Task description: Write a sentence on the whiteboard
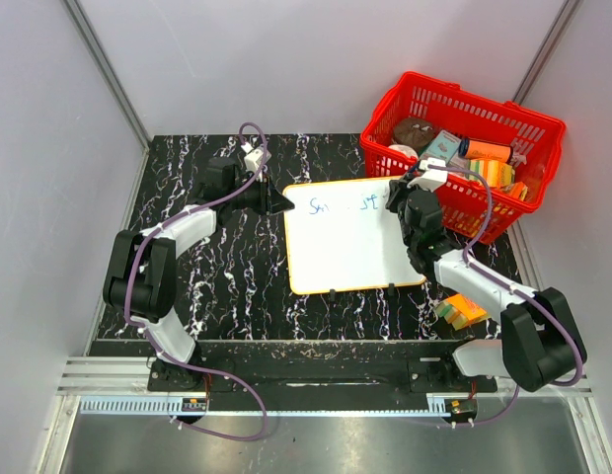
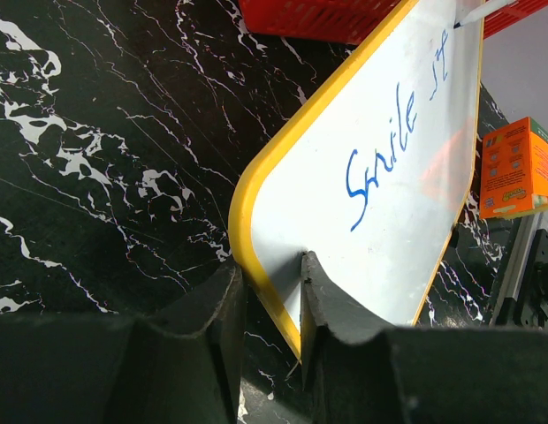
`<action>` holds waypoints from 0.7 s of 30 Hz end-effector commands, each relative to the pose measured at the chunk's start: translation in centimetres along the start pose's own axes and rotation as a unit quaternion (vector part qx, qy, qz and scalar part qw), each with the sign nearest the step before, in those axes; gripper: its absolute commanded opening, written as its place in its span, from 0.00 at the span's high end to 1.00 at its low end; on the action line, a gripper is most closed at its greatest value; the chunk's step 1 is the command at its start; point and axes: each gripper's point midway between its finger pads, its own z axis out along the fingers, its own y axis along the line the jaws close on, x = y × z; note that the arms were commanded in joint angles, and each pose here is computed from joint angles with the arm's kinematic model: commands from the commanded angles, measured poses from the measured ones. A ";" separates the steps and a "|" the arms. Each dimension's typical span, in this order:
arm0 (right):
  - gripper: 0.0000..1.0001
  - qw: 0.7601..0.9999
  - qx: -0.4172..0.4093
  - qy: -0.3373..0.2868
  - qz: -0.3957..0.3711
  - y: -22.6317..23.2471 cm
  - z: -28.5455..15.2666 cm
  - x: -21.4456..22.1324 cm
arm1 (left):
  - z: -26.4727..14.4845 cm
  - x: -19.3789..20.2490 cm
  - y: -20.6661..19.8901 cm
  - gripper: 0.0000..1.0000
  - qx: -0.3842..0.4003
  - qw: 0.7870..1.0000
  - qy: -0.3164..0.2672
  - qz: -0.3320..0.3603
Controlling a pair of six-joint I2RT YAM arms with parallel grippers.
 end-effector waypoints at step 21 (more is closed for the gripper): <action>1.00 1.000 -0.019 0.020 0.014 0.0 -0.8 1.7 | 1.5 6.1 2.4 1.00 -0.053 0.995 0.083 0.032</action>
